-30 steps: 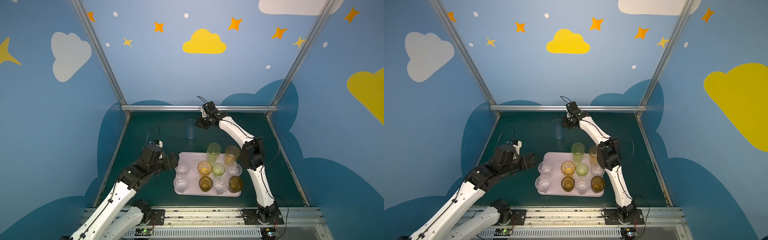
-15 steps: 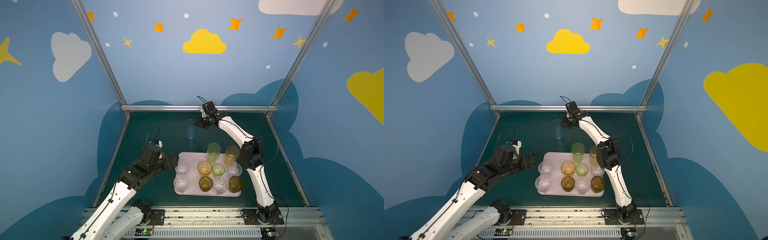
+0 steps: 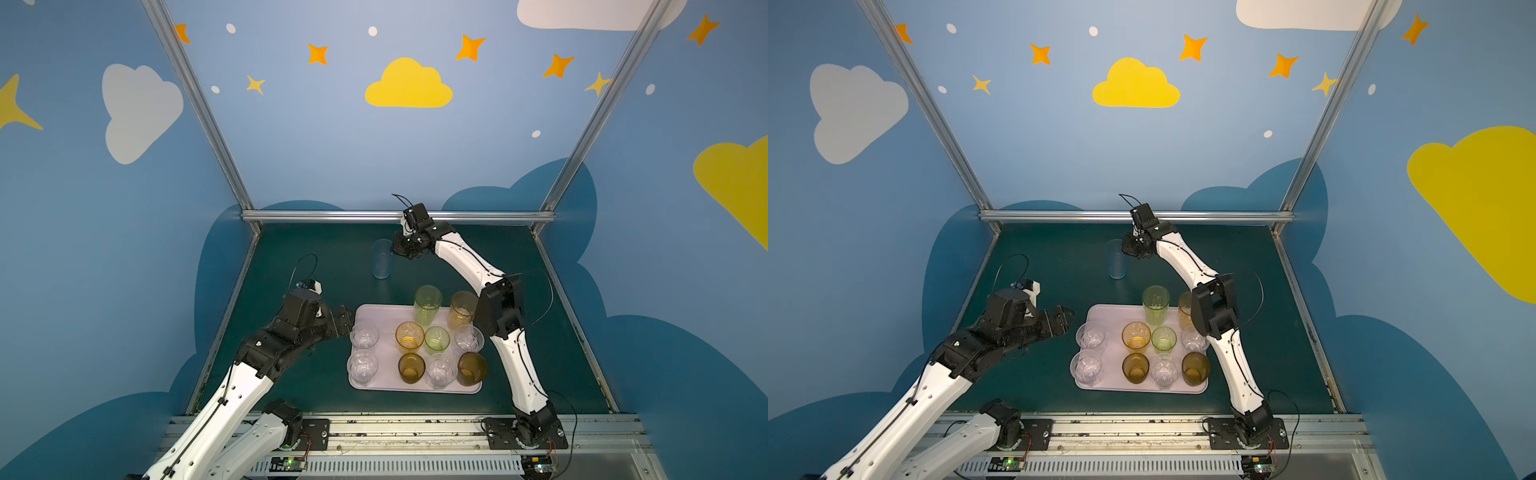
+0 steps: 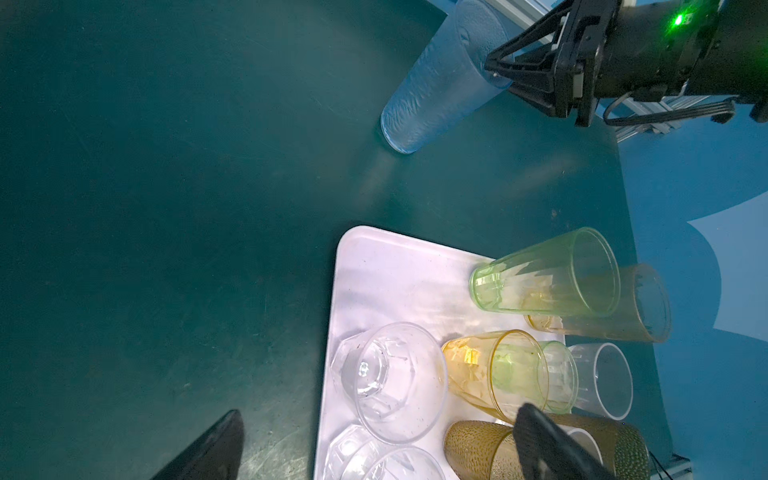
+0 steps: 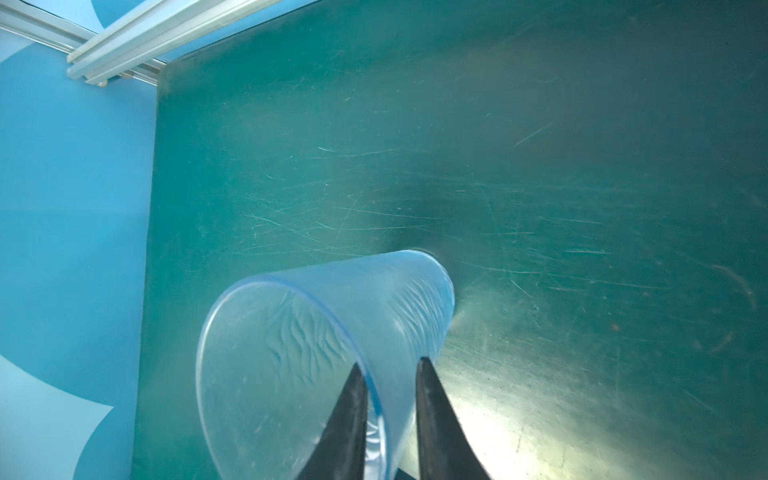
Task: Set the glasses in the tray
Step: 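Lift the frosted blue glass with the right gripper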
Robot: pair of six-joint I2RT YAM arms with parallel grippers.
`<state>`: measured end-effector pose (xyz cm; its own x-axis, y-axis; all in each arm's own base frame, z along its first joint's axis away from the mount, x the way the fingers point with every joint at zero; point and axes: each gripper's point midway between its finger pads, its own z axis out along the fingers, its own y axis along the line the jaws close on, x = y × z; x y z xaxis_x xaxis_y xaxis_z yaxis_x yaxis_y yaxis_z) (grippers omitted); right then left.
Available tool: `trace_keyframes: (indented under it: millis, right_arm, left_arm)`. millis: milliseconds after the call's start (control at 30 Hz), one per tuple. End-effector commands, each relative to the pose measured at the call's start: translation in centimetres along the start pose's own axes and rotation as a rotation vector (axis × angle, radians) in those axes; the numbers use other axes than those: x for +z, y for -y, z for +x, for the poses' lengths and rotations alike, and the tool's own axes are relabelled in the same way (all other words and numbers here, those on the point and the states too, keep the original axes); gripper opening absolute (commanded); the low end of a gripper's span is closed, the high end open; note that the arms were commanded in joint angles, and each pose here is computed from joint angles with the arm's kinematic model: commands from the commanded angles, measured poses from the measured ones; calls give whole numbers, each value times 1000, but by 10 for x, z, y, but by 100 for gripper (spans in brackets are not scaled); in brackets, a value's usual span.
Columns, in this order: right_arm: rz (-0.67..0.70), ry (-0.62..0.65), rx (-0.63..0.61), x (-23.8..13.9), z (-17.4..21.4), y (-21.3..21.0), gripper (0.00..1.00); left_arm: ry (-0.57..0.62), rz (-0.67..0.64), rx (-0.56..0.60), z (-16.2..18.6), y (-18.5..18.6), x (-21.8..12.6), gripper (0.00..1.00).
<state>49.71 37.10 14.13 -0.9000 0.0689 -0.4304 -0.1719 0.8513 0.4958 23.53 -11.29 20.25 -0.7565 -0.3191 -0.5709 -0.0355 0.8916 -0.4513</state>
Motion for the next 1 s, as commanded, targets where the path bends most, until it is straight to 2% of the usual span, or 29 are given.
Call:
trace_keyframes:
  millis: [0, 200, 467, 833, 967]
  right_arm:
    - [22, -3, -9, -1, 1, 1, 18]
    - [38, -17, -2, -2, 5, 4, 12]
    - [36, -22, 7, -9, 6, 1, 10]
    - [31, -27, 17, -17, 9, -1, 0]
    - [16, -23, 19, -26, 8, -6, 0]
  left_arm:
    - [24, -7, 20, -3, -3, -4, 100]
    - [34, -3, 12, -2, -5, -6, 100]
    - [37, 1, 7, -2, -5, -8, 100]
    - [44, 1, -9, 0, -8, -11, 100]
    - [45, 8, -14, 0, -7, -12, 100]
